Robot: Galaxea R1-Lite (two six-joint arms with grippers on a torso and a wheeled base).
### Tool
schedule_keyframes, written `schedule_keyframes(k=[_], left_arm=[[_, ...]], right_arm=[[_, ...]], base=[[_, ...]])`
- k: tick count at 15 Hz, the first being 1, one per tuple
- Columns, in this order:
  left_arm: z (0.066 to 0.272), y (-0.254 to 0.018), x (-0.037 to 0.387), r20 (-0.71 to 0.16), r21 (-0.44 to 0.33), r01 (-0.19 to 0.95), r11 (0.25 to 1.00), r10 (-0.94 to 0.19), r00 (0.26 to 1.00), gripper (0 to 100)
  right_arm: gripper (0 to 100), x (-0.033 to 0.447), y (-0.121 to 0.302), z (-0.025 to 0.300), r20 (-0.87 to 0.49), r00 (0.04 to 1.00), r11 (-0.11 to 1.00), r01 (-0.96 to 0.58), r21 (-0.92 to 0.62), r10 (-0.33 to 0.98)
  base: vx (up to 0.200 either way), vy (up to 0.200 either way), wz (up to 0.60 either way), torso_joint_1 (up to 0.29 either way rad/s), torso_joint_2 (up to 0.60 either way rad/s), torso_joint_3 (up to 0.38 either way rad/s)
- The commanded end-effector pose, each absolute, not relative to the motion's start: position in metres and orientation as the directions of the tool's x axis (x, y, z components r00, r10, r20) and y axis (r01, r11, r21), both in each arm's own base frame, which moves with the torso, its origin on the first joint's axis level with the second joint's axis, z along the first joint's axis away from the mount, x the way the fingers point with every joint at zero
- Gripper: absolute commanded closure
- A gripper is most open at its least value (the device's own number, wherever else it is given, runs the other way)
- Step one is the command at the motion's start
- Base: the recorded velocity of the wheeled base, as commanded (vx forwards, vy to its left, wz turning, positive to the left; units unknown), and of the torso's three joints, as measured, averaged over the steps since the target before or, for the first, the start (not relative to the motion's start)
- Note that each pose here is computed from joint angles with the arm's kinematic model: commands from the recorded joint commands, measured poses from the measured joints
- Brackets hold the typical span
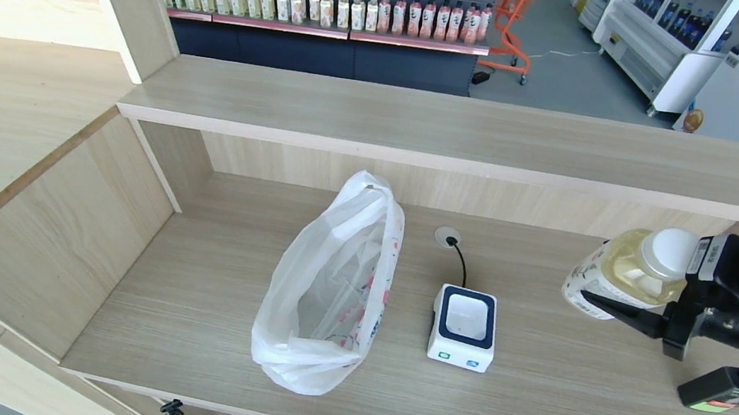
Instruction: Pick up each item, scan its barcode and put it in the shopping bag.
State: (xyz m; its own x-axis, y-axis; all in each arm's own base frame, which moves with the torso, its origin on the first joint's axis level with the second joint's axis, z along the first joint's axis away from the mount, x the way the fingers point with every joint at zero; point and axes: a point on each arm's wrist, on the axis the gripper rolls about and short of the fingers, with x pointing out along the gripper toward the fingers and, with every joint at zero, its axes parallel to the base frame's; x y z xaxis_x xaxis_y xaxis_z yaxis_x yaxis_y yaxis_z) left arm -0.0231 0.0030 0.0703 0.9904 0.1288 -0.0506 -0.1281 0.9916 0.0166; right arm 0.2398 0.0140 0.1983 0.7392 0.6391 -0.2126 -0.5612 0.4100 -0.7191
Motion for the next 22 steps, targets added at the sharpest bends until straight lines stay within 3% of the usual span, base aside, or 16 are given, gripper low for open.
schedule_keyframes(k=[1, 7, 11, 16, 22], left_arm=[[0.070, 0.003, -0.023, -0.050, 0.017, -0.131, 0.991, 0.132, 0.990, 0], [0.070, 0.003, -0.023, -0.050, 0.017, -0.129, 0.991, 0.130, 0.990, 0], [0.070, 0.003, -0.023, -0.050, 0.017, -0.131, 0.991, 0.132, 0.990, 0], [0.070, 0.003, -0.023, -0.050, 0.017, -0.129, 0.991, 0.130, 0.990, 0], [0.070, 0.003, -0.023, -0.050, 0.017, -0.131, 0.991, 0.132, 0.990, 0]], right_arm=[[100, 0.252, 0.005, 0.190, -0.235, 0.754, 0.428, -0.567, -0.703, 0.613], [100, 0.272, 0.017, 0.160, -0.304, 0.662, 0.379, -0.680, -0.627, 0.685], [100, 0.296, 0.022, 0.129, -0.308, 0.509, 0.177, -0.699, -0.693, 0.804], [100, 0.342, 0.023, 0.095, -0.287, 0.406, 0.051, -0.647, -0.761, 0.868], [100, 0.372, 0.065, 0.079, -0.262, 0.279, -0.038, -0.615, -0.788, 0.924]], base=[[0.000, 0.000, 0.00, 0.000, 0.00, 0.000], [0.000, 0.000, 0.00, 0.000, 0.00, 0.000], [0.000, 0.000, 0.00, 0.000, 0.00, 0.000], [0.000, 0.000, 0.00, 0.000, 0.00, 0.000], [0.000, 0.000, 0.00, 0.000, 0.00, 0.000]])
